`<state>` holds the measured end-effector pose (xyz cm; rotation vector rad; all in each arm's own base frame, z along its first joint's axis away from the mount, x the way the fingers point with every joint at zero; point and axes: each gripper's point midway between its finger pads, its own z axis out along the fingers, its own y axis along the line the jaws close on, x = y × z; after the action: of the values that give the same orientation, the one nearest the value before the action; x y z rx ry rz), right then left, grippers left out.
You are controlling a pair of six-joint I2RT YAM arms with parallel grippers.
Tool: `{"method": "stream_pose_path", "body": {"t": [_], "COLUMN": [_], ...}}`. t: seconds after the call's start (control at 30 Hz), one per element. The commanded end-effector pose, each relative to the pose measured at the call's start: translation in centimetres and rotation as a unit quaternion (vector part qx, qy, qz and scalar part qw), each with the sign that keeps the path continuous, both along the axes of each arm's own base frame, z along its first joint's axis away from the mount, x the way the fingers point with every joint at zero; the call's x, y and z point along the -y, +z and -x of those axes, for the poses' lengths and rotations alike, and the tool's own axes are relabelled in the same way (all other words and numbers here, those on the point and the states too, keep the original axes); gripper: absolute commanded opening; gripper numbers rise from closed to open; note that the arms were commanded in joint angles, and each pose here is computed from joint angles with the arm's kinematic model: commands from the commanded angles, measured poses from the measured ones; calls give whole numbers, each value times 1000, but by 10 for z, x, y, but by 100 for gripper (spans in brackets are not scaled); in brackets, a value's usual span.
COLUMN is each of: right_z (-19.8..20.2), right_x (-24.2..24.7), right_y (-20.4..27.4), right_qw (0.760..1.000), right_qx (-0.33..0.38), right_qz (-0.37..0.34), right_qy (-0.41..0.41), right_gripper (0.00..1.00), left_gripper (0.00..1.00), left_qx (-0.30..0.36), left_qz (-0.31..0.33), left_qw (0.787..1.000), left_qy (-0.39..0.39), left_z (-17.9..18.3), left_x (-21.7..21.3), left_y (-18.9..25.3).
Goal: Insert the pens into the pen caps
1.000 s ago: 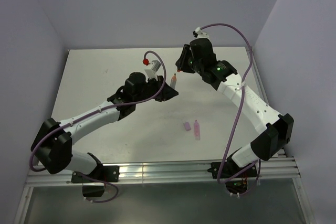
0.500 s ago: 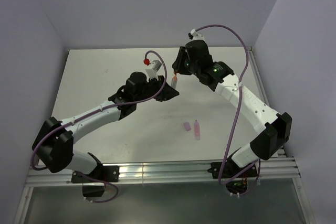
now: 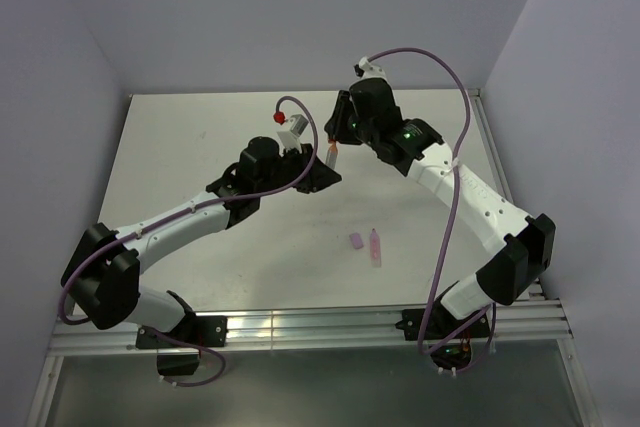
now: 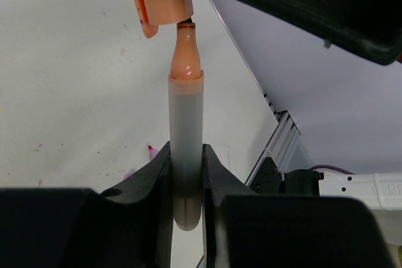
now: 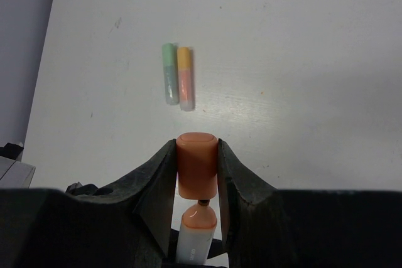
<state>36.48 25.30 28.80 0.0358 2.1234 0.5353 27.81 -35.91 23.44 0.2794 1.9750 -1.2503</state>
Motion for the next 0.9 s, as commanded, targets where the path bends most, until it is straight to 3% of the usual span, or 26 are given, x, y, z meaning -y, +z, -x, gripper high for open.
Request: {"method": "stream_pose_path", "body": {"t": [0.0,0.57,0.87], "right_z": [3,16,43], "right_x": [0,-8,-30], "right_y": [15,23,28], "right_qw": [1000,999,999], "right_qx": [25,34,47], "right_qz": [-3,-4,-10], "right_qy": [2,15,24], "right_gripper": [0,0,0], "left_gripper": [0,0,0], "left_qx": [25,28,57], "left_qz": [35,66,88], "left_qw": [999,997,994], "left_qy": [-6,15,40], "left_z": [-3,-17,-18], "left_x": [7,-11,-22], "left_y": [32,51,72]}}
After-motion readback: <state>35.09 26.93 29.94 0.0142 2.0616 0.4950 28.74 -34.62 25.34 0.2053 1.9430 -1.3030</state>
